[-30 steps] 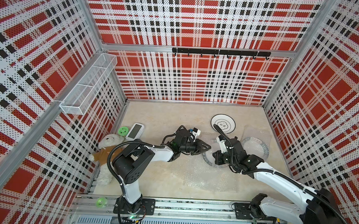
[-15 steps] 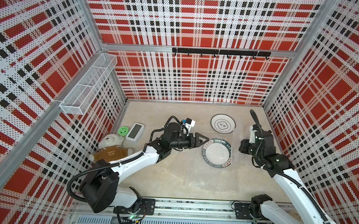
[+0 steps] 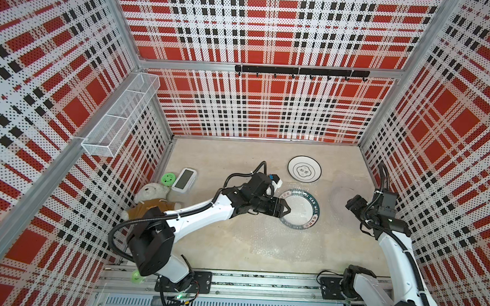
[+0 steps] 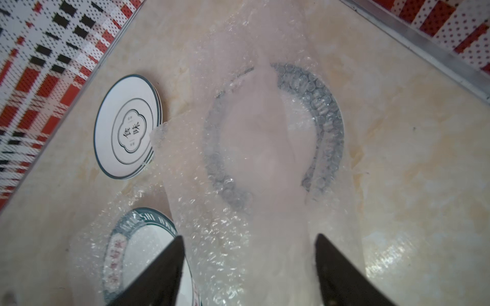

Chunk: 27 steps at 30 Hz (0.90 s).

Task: Unpack dinner plates from bubble wrap
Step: Unwrap the bubble wrap.

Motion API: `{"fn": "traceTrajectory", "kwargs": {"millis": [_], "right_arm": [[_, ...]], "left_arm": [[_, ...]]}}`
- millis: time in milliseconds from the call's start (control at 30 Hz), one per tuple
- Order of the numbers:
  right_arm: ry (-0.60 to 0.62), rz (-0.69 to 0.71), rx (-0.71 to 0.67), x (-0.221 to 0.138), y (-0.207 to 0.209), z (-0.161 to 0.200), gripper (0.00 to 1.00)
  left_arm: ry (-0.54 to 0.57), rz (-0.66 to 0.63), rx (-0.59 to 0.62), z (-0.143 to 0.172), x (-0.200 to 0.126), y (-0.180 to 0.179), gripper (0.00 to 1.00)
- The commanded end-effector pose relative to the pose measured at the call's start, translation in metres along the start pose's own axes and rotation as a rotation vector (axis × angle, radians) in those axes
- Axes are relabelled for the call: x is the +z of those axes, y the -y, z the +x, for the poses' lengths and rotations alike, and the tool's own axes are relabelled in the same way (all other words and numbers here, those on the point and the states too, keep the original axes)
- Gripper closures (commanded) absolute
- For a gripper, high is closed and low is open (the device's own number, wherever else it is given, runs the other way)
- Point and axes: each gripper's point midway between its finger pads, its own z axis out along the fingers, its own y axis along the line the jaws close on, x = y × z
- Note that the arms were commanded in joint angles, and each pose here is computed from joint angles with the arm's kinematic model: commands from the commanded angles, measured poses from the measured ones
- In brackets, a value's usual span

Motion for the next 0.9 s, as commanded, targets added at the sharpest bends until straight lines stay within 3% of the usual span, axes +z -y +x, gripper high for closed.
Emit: {"fn": "traceTrajectory", "kwargs": {"millis": [0,100,233,400,533,867], "right_arm": [[0.126,-0.101,0.030,-0.025,-0.021,-0.031,0.07],[0.179,-0.207,-0.025,-0.058,-0.044,-0.041,0.00],[0.171,-0.307,-0.101,-0.086,-0.065,-0.037,0.00],[-0.091,-0.423,-0.197,-0.063,-0.094,0.021,0.00],[-0.152,-0.467,-0.238,-0.050,-0.104,0.053,0.00],[-0.305,-0.453,-0.105,0.004,-0.085,0.095,0.00]], "left_arm": [[-0.061,-0.075,0.123,0.013,0.011,0.006,0.24],[-0.092,-0.102,0.202,0.022,0.025,0.014,0.20],[-0.141,-0.146,0.304,0.035,0.045,0.021,0.16],[-0.194,-0.210,0.401,0.043,0.073,0.036,0.14],[-0.216,-0.234,0.444,0.047,0.096,0.039,0.13],[-0.192,-0.383,0.466,0.043,0.136,0.034,0.17]]}}
